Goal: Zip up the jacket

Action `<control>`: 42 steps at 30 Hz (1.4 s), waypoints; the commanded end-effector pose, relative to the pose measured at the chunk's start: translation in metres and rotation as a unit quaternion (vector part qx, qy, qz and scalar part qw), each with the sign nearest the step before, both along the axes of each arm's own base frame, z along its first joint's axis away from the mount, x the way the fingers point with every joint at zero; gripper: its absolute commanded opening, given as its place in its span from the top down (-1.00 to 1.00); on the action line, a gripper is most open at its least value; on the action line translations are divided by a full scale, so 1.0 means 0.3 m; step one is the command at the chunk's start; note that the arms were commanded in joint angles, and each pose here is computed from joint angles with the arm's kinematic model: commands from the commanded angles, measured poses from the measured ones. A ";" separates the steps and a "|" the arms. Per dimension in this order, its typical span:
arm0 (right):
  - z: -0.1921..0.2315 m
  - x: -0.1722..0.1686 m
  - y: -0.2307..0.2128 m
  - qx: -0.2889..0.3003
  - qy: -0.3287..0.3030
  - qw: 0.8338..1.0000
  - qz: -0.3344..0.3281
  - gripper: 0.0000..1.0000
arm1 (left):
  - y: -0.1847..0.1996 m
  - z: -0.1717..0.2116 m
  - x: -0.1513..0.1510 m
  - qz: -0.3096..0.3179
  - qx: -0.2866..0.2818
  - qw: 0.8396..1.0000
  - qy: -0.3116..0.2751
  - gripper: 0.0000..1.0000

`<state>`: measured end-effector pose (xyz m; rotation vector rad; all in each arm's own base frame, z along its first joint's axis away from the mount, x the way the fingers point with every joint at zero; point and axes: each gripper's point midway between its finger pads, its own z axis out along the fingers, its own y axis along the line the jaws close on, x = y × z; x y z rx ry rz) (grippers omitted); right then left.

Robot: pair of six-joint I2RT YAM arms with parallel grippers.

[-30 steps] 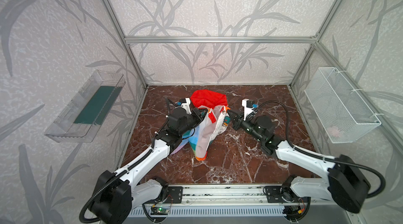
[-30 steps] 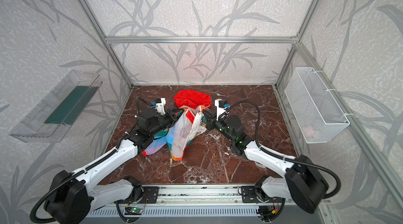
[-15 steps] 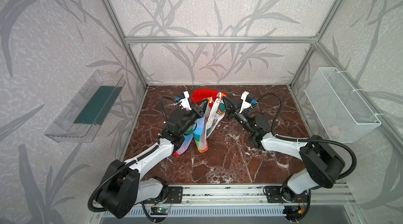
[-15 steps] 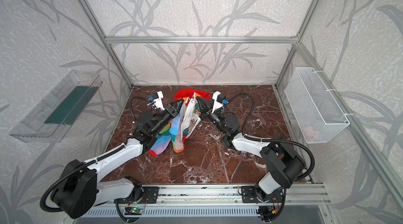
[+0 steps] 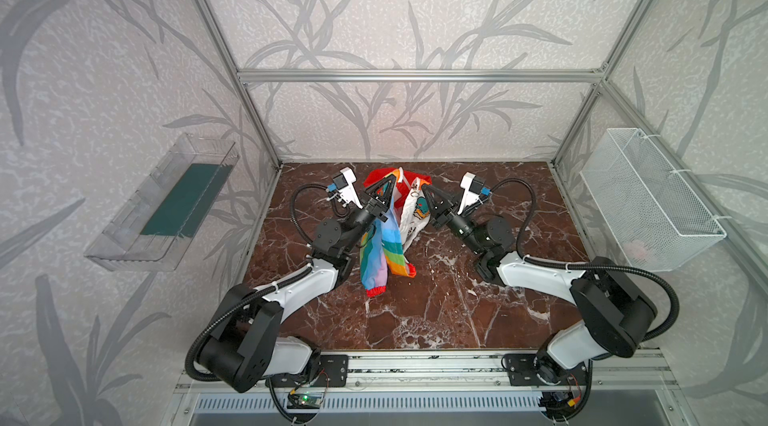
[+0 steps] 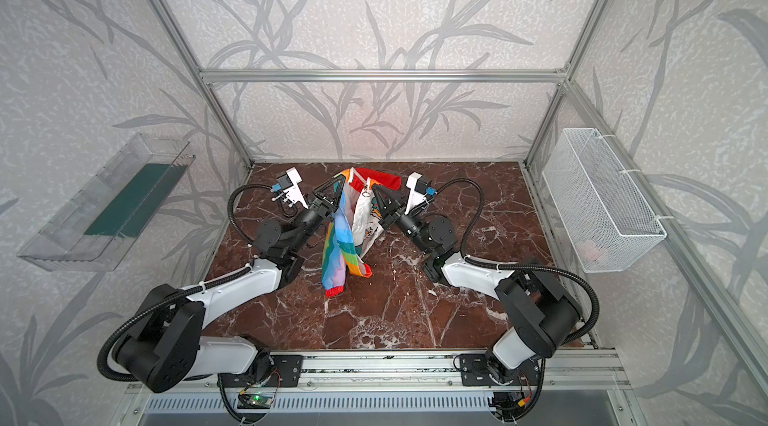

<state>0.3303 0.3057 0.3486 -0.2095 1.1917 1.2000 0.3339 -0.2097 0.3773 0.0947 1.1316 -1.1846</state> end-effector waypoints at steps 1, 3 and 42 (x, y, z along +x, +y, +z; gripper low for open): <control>0.106 -0.022 0.001 0.054 -0.017 0.998 0.037 1.00 | 0.016 0.153 -0.119 0.026 0.030 0.989 -0.139 1.00; 0.125 -0.029 0.010 0.065 -0.011 0.996 0.056 1.00 | 0.014 0.173 -0.139 0.035 0.041 0.985 -0.163 1.00; 0.245 -0.136 -0.007 0.108 -0.012 0.985 0.131 1.00 | -0.030 0.267 -0.165 0.084 0.055 0.969 -0.226 1.00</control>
